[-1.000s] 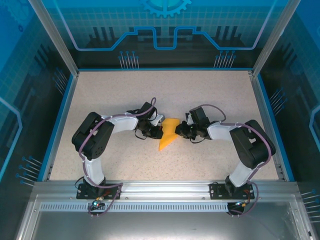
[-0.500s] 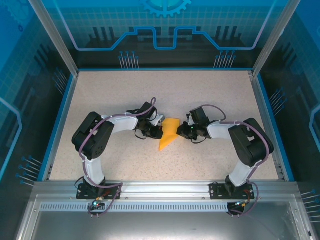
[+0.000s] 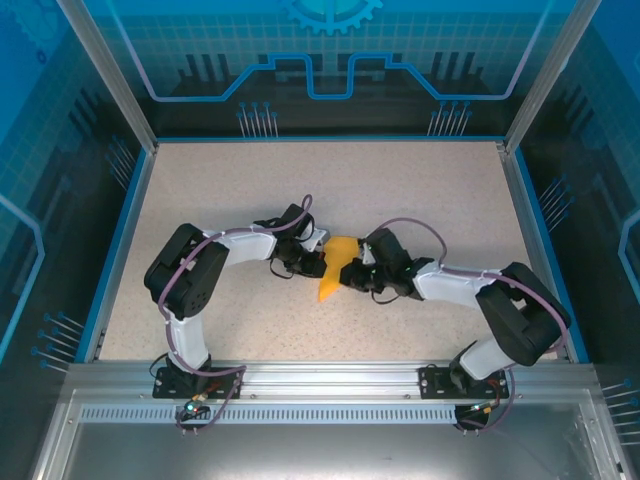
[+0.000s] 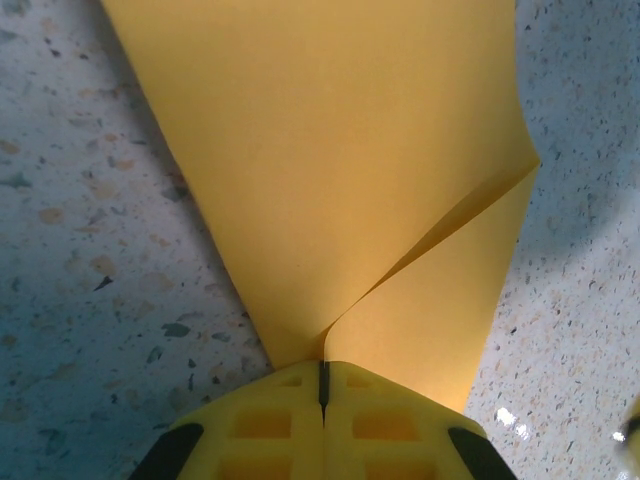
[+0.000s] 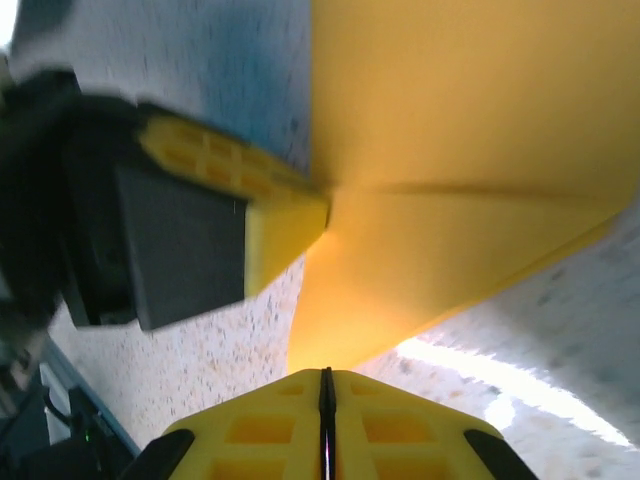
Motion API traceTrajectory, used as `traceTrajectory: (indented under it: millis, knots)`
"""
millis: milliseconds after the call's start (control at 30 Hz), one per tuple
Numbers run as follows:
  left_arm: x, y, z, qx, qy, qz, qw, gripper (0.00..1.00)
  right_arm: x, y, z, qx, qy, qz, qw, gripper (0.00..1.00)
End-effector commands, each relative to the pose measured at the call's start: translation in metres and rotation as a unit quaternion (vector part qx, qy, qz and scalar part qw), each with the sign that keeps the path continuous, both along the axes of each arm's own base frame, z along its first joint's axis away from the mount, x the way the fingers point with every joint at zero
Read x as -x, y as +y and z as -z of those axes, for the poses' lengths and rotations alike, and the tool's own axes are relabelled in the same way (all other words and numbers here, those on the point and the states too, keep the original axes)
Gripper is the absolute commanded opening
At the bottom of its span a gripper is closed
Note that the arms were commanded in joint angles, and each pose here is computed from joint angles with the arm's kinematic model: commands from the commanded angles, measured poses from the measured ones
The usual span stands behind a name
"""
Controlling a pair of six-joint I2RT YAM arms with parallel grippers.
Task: Fold a paper plane with a square sheet of paper (pick it up from the middle)
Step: Third fold the triangle at the center of the table.
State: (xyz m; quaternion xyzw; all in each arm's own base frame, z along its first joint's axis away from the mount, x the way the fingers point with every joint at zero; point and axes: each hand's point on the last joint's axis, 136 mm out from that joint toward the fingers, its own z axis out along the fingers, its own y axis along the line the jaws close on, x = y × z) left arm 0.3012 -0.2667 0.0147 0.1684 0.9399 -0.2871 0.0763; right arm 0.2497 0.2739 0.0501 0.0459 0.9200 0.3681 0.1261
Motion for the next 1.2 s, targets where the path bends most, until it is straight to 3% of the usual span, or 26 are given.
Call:
traceTrajectory:
  millis: [0, 467, 767, 1167]
  knots:
    - [0.012, 0.009, 0.021, -0.025, 0.031, 0.01, 0.999, 0.01, 0.007, 0.03, 0.0, -0.043, 0.007, -0.002, 0.999, 0.09]
    - [0.012, 0.009, 0.021, -0.027, 0.032, 0.012, 0.999, 0.01, 0.018, 0.059, 0.023, -0.053, 0.031, -0.022, 0.998, 0.1]
    - [0.011, 0.011, 0.018, -0.029, 0.024, 0.01, 0.999, 0.01, 0.025, 0.051, 0.053, -0.009, 0.066, -0.017, 0.998, 0.09]
    - [0.011, 0.011, 0.02, -0.03, 0.028, 0.011, 0.999, 0.01, 0.022, 0.059, 0.016, -0.029, 0.028, -0.028, 0.999, 0.11]
